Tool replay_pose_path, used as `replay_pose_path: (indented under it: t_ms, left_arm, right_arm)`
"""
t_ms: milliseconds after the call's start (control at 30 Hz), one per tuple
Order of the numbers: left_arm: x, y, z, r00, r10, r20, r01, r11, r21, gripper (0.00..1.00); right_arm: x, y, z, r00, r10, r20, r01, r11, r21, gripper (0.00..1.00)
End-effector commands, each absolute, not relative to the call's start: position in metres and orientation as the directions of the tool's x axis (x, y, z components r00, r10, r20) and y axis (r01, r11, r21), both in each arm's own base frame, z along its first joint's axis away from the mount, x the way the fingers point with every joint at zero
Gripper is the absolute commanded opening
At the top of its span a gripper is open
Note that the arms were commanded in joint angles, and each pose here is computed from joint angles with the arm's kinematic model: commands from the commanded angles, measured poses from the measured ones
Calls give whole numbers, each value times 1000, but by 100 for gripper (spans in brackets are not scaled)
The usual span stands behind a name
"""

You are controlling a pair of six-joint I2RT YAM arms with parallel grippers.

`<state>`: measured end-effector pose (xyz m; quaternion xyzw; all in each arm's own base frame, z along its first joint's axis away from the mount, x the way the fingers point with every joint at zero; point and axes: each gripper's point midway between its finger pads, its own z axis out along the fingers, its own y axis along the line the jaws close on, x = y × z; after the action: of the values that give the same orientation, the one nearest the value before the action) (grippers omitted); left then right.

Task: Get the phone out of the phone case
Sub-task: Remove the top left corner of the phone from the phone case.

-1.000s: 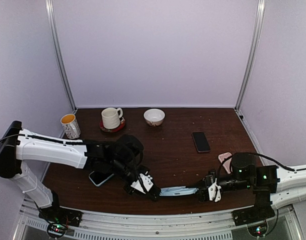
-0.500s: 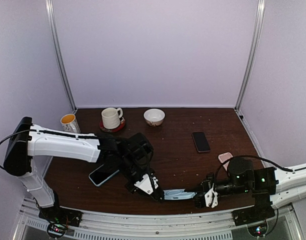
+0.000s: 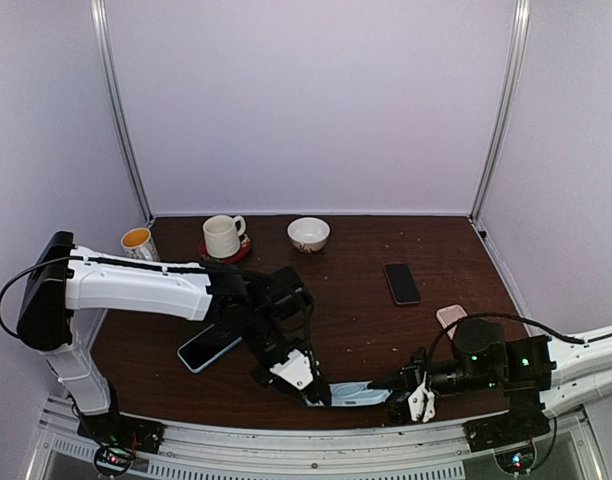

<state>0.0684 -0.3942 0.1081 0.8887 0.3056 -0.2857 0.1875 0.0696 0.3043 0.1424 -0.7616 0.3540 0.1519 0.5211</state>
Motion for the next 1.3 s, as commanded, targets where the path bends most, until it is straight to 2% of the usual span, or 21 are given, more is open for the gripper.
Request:
replay_pose_path:
  t_ms: [0,167,333,633,1267]
  left_arm:
    - [67,-411,136,643,362,-675,656,-716,240,29]
    - [72,-410,142,602,365,-710,729,-614,303,36]
    - [75,-407,149,540,353,-764,802,-492,340,38]
    - [84,-410,143,482,342,-807,857,-374,354,41]
    - [64,-395,144,495,338,-800,841,-419,343,40]
  right_arm:
    - [68,312,161,720,-329,-610,-681,-166,-713,0]
    - [70,312,163,714,-333,-616,-685,-147,-714,0]
    - [72,312,165,710,-331,-621,-686,-129,-716,0]
    - [73,312,166,708,-332,-623,-688,-122,-716,0]
    - [74,311,169,702,-327,-633,-691,-97,-717,0]
